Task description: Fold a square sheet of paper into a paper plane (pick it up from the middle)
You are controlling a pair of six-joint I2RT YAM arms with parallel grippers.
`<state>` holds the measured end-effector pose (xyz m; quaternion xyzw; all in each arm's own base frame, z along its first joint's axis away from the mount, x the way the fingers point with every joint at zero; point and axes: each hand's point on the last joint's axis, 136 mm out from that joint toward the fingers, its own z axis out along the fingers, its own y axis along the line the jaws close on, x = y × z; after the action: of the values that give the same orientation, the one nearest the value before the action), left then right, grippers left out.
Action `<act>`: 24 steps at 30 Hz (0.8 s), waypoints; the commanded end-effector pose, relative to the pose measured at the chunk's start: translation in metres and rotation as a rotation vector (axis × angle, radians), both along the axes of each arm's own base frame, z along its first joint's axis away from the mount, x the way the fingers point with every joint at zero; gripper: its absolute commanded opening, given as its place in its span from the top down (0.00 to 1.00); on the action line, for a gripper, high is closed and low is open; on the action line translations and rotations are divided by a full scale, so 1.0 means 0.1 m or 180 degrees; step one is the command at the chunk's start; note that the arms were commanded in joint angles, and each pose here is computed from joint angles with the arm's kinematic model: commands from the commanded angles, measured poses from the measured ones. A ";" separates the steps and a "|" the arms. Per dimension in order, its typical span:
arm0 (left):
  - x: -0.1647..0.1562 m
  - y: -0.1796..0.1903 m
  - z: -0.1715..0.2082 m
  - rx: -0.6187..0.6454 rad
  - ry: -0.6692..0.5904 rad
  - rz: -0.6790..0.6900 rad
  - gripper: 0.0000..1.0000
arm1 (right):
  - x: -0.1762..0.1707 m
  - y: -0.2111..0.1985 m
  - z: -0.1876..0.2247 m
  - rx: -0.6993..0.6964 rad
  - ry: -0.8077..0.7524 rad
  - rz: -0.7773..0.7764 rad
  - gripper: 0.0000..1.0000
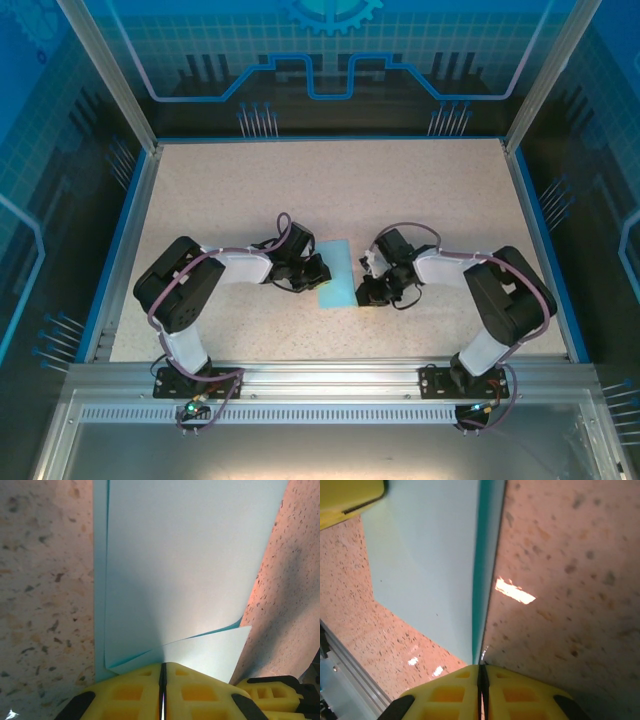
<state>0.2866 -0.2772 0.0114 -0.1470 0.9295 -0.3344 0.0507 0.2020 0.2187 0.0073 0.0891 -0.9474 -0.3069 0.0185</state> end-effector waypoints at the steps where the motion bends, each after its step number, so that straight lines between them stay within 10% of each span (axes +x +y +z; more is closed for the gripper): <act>1: -0.12 0.30 -0.36 0.0503 0.0262 0.0159 0.88 | -0.33 -0.29 -0.14 -0.0310 0.0435 -0.0150 0.89; 10: 0.00 0.08 -0.06 0.0209 0.0008 0.0005 0.83 | 0.25 0.06 0.62 0.0196 -0.0426 -0.0124 0.86; 24: 0.09 -0.12 0.27 -0.0156 -0.0157 -0.0034 0.78 | 0.94 0.30 0.35 0.0058 -0.0518 -0.0154 0.85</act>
<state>0.2904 -0.2821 0.0179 -0.1420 0.9267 -0.3436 0.0544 0.2816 0.2494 0.0439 0.0935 -0.9443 -0.3102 -0.0569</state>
